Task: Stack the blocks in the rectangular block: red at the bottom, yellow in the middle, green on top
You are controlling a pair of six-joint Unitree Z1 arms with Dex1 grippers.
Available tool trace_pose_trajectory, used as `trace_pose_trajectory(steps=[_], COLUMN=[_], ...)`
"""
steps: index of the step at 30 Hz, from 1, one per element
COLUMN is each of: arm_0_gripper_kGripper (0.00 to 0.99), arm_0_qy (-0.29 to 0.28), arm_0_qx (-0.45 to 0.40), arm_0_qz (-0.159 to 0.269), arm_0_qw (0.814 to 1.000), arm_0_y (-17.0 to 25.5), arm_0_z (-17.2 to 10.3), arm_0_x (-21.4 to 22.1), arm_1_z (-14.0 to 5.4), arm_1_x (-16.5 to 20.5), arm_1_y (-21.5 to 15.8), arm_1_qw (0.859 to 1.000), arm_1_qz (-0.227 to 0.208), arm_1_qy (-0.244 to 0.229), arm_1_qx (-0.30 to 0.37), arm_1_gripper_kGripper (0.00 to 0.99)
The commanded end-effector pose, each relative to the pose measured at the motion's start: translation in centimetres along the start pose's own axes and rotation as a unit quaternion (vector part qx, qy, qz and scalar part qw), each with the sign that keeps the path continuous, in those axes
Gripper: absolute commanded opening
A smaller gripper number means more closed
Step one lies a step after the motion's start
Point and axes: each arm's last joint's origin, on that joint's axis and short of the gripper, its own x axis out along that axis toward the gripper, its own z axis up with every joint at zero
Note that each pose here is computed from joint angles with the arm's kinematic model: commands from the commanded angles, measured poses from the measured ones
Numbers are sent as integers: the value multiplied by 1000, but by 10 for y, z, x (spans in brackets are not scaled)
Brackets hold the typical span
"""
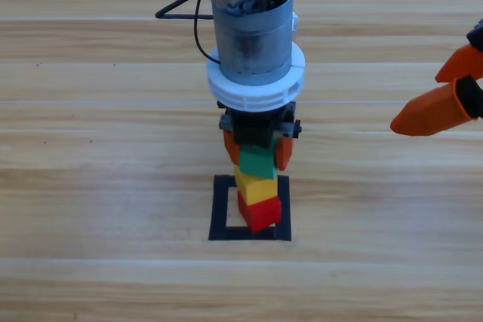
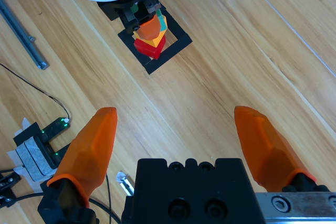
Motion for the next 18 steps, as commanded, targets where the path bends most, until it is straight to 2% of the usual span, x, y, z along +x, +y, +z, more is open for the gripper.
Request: trace_pose_trajectory(steps=[1,18], arm_0_gripper_kGripper=[17,17], arm_0_qy=[34,42], arm_0_qx=[3,5], arm_0_qz=[28,35], arm_0_qw=[999,999], arm_0_y=[2,6], arm_0_z=[6,11], arm_0_x=[31,41], arm_1_z=[0,0], arm_1_x=[13,14], arm_1_y=[-9,-9], arm_1_qw=[1000,1000], arm_1_qz=[0,1], arm_1_qy=[26,27], arm_1_qx=[10,10], arm_1_gripper_kGripper=[983,983])
